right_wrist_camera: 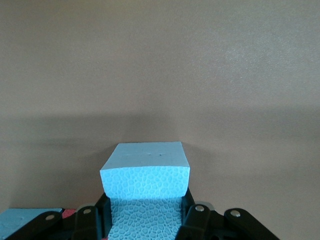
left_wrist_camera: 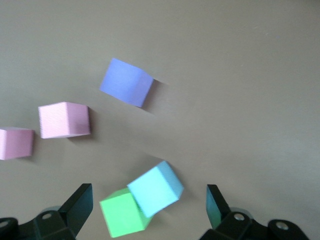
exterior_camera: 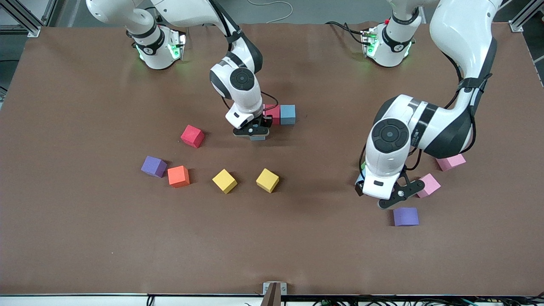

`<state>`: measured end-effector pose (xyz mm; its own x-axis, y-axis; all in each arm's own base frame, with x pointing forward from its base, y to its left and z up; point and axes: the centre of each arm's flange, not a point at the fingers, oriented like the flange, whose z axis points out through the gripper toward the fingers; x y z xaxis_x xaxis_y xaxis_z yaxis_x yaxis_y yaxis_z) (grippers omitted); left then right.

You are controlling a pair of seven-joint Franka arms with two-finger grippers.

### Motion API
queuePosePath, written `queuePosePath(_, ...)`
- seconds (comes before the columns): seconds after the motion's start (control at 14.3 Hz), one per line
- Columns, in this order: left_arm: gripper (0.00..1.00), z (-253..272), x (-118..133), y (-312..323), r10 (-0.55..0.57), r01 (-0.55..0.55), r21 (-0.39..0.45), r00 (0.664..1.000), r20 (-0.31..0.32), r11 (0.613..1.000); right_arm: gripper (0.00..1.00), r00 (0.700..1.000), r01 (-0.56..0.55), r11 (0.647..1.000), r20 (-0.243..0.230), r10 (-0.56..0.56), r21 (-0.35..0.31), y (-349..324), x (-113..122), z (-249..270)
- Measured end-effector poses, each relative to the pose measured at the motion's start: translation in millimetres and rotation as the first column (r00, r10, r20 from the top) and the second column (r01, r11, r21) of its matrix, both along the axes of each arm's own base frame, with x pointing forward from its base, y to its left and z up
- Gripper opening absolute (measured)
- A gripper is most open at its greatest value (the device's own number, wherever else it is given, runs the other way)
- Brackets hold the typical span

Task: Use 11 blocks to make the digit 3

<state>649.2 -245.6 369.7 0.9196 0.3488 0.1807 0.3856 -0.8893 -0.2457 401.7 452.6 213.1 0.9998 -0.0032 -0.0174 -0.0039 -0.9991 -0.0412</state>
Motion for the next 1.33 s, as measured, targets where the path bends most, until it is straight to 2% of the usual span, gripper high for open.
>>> queuePosePath(0.28,1.0,-1.7,2.3,12.6,-0.044,0.045,0.03,0.998,-0.033,0.999,0.53,1.0,0.0,1.0,-0.001,0.0,-0.001,-0.3,-0.5,-0.5)
queuePosePath(1.33,1.0,-0.7,3.2,14.9,-0.057,0.058,0.032,0.998,-0.04,0.998,0.53,1.0,0.011,1.0,-0.005,-0.011,-0.005,0.3,-4.0,-1.1)
